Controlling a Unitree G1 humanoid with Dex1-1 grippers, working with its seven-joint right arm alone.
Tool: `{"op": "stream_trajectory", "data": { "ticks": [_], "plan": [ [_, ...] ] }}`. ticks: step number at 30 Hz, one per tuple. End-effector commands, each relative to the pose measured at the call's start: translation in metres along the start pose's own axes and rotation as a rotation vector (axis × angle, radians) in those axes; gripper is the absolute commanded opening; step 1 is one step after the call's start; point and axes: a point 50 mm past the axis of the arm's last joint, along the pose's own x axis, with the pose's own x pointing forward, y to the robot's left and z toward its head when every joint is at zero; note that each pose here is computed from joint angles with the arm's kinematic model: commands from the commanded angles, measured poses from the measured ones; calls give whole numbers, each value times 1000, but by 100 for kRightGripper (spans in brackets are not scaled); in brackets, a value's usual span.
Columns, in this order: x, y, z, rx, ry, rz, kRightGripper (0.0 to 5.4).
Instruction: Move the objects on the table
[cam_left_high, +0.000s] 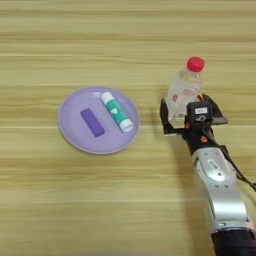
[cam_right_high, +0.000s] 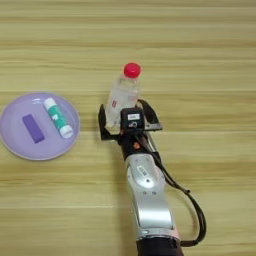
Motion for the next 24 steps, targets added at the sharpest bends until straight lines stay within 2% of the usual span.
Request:
{"op": "stream_trajectory", "data": {
  "ticks": [1,11,16,21,24],
  "plan": [
    [1,-2,20,4,-81,-5,537],
    [-34,6,20,40,-34,27,537],
    [-55,22,37,59,-58,118,537],
    [-54,35,44,54,-69,185,537],
    [-50,40,49,95,-78,219,537]
  ]
}}
